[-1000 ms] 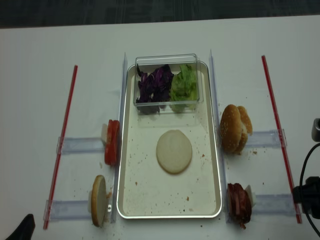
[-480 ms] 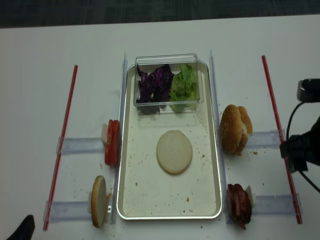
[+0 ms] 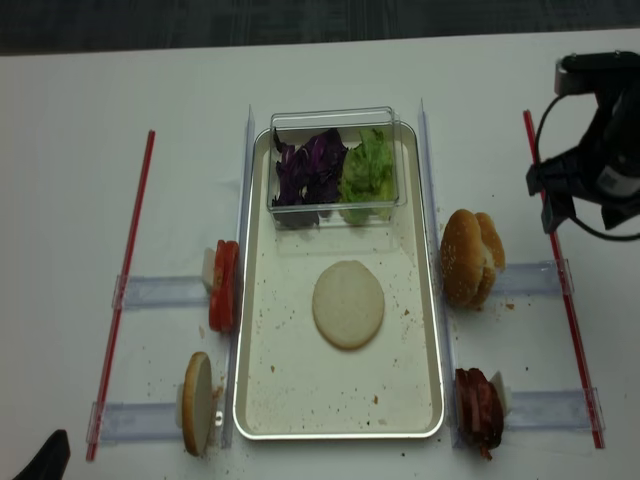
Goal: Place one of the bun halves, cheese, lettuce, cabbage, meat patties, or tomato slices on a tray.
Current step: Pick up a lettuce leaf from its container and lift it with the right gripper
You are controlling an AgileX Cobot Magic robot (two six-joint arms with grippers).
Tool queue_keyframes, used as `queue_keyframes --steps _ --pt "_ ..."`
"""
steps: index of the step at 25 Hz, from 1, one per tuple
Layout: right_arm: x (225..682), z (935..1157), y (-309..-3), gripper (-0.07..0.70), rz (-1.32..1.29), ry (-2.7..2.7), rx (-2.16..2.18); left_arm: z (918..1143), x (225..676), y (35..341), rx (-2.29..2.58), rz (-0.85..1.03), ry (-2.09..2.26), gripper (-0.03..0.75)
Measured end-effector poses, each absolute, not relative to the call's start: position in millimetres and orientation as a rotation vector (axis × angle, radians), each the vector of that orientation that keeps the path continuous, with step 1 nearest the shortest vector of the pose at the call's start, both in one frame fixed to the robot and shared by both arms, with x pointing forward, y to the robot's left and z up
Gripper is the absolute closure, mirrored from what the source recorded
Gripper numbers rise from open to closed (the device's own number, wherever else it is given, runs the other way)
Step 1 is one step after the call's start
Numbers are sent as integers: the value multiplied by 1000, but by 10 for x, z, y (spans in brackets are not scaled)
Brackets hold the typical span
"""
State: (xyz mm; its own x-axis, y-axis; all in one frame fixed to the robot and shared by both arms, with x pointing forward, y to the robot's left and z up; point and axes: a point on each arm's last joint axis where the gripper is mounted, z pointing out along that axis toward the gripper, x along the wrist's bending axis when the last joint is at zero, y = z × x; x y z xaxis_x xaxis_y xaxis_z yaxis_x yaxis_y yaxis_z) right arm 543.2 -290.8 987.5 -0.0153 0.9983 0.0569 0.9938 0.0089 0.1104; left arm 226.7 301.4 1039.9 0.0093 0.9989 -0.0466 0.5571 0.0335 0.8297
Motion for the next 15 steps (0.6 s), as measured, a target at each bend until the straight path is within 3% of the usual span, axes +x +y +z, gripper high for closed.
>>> queue_keyframes --steps 7,15 --pt "6036 9831 -2903 72 192 2208 2166 10399 2267 3014 1604 821 1629 97" --pt "6397 9865 -2899 72 225 2198 2142 10399 2267 3014 1604 821 1629 97"
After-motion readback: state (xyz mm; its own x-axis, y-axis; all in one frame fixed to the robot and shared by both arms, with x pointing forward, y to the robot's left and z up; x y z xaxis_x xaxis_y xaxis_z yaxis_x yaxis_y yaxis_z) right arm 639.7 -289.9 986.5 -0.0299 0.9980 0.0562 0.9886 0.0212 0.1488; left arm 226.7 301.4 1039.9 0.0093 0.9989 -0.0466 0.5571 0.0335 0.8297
